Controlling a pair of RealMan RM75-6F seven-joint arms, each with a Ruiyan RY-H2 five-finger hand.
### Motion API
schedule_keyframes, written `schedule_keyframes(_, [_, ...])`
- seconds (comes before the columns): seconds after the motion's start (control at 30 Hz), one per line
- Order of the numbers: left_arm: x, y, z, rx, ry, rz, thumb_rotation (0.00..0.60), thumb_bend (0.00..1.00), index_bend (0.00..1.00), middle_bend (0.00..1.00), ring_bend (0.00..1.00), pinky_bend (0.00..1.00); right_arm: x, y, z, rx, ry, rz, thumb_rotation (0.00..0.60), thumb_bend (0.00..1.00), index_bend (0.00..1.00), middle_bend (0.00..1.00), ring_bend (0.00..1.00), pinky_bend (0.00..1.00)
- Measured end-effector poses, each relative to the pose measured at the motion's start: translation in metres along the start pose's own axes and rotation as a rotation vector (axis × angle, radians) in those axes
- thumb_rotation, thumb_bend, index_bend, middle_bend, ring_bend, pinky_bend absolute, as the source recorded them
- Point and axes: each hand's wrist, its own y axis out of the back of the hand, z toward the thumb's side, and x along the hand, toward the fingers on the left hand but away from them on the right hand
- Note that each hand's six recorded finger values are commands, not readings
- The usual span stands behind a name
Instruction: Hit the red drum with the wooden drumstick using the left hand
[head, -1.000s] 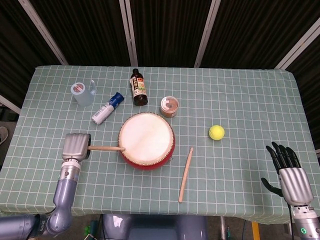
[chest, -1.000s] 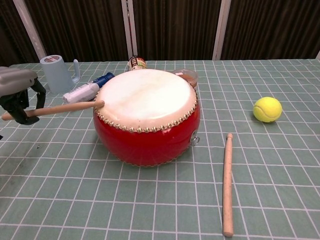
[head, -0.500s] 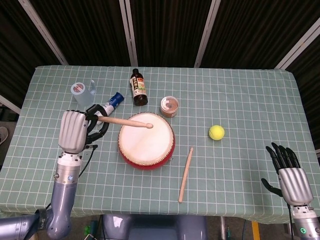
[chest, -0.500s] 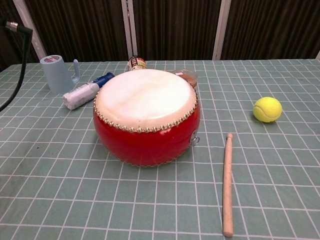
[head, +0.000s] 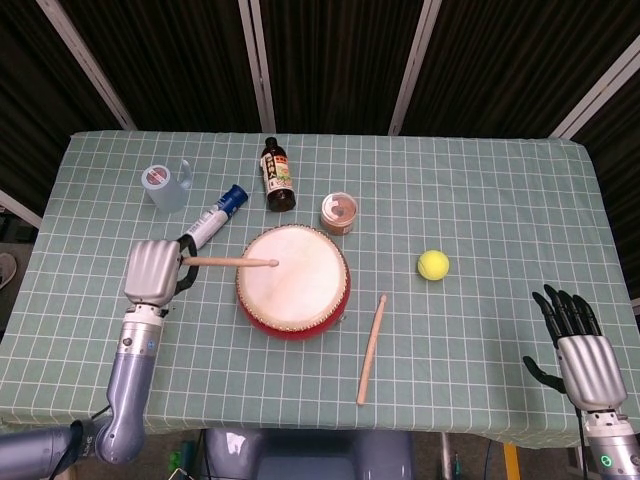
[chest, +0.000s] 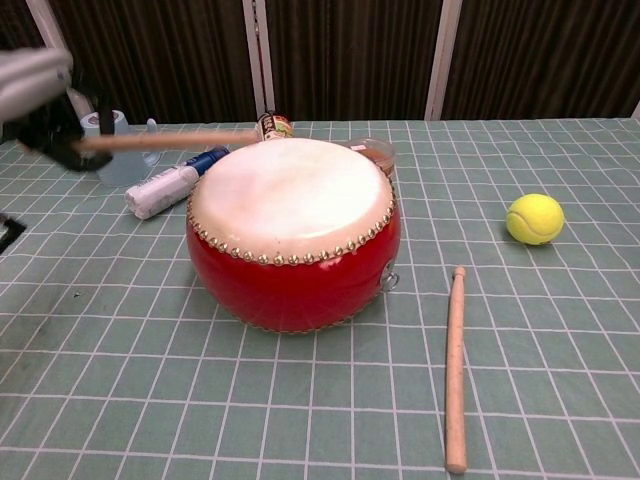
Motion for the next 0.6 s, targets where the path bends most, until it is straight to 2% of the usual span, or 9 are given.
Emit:
schedule_keyframes(0.07, [-0.005,-0.025,-0.016,0.087,0.050,-0.118,0.600,0.51,0.72,1.00,1.00,0.98,-0.001,-0.001,0.000,0.000,-0.001,0.002,0.600,0.26,0.00,0.00,0.00,0.07])
schedule_keyframes(0.17, [-0.013,-0.044,-0.033,0.195,0.081,-0.235,0.600,0.51,0.73,1.00,1.00,0.97,0.000,0.000,0.001,-0.002,0.002,0.001,0.600,0.26,0.00,0.00,0.00,0.07])
schedule_keyframes(0.23, [-0.016,-0.042,-0.035,0.214,0.081,-0.254,0.600,0.51,0.72,1.00,1.00,0.97,0.000,0.000,0.002,0.000,0.006,-0.003,0.600,0.26,0.00,0.00,0.00,0.07])
schedule_keyframes(0.33, [-0.015,-0.027,-0.030,0.164,0.068,-0.216,0.600,0.51,0.72,1.00,1.00,0.98,0.001,0.000,0.001,0.001,0.005,-0.002,0.600,0.26,0.00,0.00,0.00,0.07])
schedule_keyframes(0.43, [-0.015,-0.003,-0.020,0.050,0.037,-0.130,0.600,0.51,0.72,1.00,1.00,0.97,0.001,0.000,0.001,0.001,0.001,0.000,0.600,0.26,0.00,0.00,0.00,0.07])
schedule_keyframes(0.6, [-0.029,0.044,-0.005,-0.125,-0.063,0.033,0.600,0.49,0.72,1.00,1.00,0.97,0.001,0.000,0.000,0.000,0.001,0.000,0.600,0.26,0.00,0.00,0.00,0.07])
